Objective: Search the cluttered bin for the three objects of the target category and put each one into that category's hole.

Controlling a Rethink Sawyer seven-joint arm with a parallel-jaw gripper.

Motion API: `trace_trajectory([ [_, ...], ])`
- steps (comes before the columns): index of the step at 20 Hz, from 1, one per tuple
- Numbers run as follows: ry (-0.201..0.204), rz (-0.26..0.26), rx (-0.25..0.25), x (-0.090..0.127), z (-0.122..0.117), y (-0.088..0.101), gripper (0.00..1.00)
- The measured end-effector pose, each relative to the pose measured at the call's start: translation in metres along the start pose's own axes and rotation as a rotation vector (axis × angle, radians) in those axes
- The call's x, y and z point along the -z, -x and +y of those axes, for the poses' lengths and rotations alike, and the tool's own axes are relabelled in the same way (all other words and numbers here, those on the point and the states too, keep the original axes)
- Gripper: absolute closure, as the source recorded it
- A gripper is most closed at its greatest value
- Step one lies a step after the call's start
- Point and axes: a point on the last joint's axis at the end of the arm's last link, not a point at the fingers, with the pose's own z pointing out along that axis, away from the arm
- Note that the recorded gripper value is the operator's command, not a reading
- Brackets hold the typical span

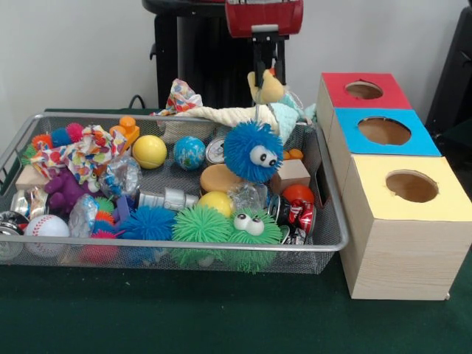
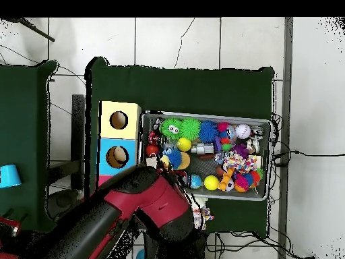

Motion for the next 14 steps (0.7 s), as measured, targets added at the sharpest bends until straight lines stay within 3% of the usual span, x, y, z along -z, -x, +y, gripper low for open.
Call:
trace_trajectory([
  [14, 0.108, 0.047, -0.035, -0.039, 0.030, -0.023, 1.00],
])
